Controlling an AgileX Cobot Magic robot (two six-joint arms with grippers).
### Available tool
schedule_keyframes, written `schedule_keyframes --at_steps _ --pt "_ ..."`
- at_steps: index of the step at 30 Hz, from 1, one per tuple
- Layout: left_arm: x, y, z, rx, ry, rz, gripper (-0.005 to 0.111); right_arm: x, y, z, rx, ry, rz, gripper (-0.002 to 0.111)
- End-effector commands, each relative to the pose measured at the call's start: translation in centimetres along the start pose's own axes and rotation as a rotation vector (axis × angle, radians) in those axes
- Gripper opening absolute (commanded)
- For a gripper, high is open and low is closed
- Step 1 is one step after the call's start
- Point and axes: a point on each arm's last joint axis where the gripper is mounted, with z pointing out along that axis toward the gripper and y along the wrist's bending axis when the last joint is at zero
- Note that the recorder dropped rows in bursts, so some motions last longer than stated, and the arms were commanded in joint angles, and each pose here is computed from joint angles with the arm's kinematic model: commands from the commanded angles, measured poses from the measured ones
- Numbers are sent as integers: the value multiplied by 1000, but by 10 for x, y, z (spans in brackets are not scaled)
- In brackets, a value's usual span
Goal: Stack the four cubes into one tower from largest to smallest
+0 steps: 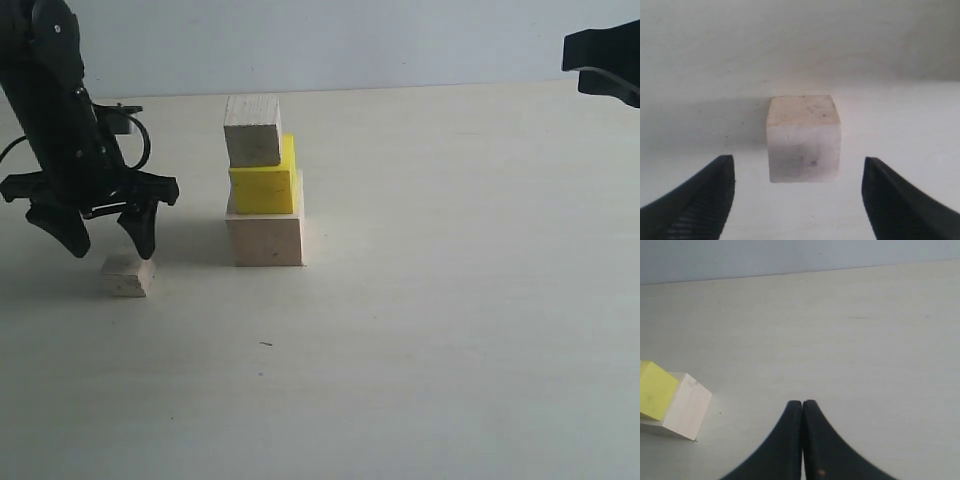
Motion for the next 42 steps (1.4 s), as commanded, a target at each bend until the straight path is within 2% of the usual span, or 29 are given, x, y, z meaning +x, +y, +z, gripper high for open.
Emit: schedule_keyframes --at_steps 1,10,42 --pt "-3 -2 6 0 3 4 69 0 0 -1 0 -9 -6 0" --pt "-9 -3 21 6 4 0 69 0 0 -1 -1 -11 -20 0" --pt "-12 -3 26 25 -54 -8 69 0 0 -1 -1 -11 -22 0"
